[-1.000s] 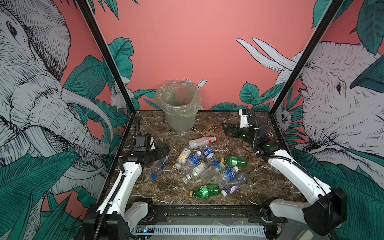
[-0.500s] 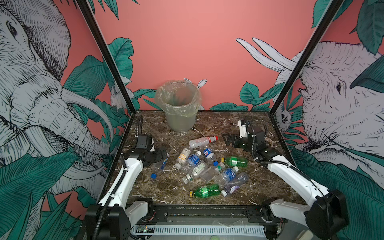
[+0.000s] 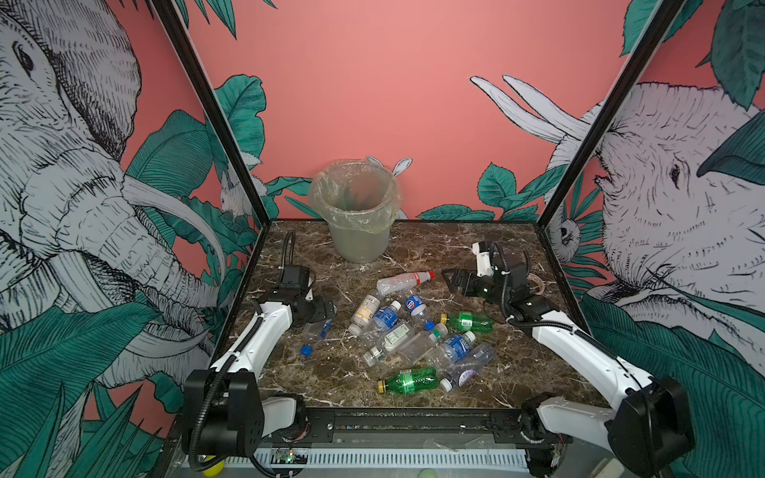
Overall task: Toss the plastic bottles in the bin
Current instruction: 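Lower the left gripper onto a clear blue-striped bottle and grasp it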
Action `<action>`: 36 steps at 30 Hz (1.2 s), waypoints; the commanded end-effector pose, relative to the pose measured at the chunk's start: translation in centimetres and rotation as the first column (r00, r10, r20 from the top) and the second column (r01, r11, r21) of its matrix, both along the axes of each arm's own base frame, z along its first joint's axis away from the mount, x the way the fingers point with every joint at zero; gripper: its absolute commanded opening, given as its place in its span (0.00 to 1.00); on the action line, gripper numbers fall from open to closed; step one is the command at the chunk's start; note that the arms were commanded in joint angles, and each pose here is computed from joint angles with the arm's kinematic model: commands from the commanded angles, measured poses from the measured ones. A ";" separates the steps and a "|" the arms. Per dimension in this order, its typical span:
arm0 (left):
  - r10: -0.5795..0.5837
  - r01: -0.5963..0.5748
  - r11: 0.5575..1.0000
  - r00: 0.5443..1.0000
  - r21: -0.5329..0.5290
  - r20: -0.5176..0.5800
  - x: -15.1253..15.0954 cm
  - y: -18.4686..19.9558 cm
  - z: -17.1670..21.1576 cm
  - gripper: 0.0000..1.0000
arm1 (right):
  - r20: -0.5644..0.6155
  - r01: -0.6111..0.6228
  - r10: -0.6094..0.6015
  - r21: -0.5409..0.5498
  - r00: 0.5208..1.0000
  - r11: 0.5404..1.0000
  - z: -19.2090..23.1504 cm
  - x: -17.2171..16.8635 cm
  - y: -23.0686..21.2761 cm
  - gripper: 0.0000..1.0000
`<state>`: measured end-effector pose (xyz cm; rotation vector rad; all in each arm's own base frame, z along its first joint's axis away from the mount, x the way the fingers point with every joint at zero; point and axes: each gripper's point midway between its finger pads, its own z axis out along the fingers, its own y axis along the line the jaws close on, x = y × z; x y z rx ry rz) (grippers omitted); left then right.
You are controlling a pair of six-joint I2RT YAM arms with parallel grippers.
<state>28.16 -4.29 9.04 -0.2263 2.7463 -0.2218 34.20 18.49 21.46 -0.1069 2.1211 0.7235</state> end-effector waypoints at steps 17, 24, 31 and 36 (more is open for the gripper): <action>-0.059 0.063 0.996 0.997 0.069 -0.054 1.3 -1.5 -2.9 0.99 | 0.001 -0.004 0.004 0.079 1.000 0.997 0.6 0.4 0.3 0.99; -0.064 0.069 0.995 0.996 0.070 -0.063 1.7 -1.6 -3.5 0.92 | -0.014 0.004 -0.003 0.091 1.000 0.996 0.4 0.6 0.3 0.99; -0.054 0.058 0.997 0.995 0.055 -0.079 2.0 -1.9 -4.6 0.82 | -0.022 0.008 -0.006 0.104 1.000 0.995 0.4 0.9 0.4 0.99; -0.036 0.040 0.997 0.998 0.063 -0.060 2.3 -1.7 -4.6 0.76 | -0.031 0.009 -0.006 0.112 0.999 0.994 0.3 1.0 0.5 0.99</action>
